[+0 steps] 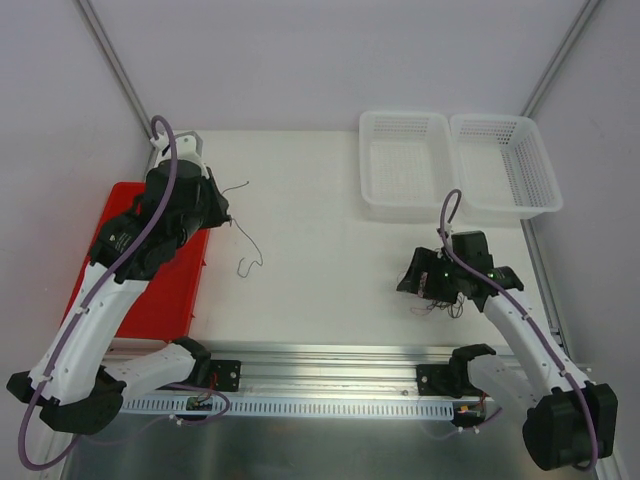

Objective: Untangle the cables

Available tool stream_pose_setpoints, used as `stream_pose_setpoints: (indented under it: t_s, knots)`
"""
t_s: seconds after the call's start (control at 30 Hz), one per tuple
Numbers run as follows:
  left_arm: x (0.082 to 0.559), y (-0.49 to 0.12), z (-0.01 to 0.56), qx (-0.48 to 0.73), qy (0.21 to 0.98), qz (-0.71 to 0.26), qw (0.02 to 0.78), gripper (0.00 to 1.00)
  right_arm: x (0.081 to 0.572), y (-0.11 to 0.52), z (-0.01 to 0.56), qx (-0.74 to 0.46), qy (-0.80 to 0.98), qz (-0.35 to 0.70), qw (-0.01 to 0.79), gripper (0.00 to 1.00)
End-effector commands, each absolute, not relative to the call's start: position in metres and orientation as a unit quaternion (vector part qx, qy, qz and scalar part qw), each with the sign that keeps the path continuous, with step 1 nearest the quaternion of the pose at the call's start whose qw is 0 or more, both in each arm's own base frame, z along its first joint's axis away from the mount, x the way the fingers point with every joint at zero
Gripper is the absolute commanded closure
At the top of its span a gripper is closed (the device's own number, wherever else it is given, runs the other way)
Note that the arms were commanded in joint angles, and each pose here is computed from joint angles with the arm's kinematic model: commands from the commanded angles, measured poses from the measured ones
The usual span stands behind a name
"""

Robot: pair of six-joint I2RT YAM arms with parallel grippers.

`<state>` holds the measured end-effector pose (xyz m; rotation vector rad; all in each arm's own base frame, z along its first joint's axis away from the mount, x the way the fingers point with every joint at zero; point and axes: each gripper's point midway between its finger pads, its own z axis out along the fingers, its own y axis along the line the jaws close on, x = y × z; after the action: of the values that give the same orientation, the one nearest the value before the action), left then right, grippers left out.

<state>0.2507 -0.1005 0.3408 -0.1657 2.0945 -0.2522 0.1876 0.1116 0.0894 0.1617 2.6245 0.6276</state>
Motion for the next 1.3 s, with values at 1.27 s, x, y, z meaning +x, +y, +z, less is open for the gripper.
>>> stream_pose_setpoints:
  t_s: [1.27]
  knots:
    - [0.32, 0.114, 0.323, -0.29, 0.724, 0.247, 0.575, 1.0, 0.138, 0.125, 0.148, -0.07, 0.911, 0.284, 0.29, 0.03]
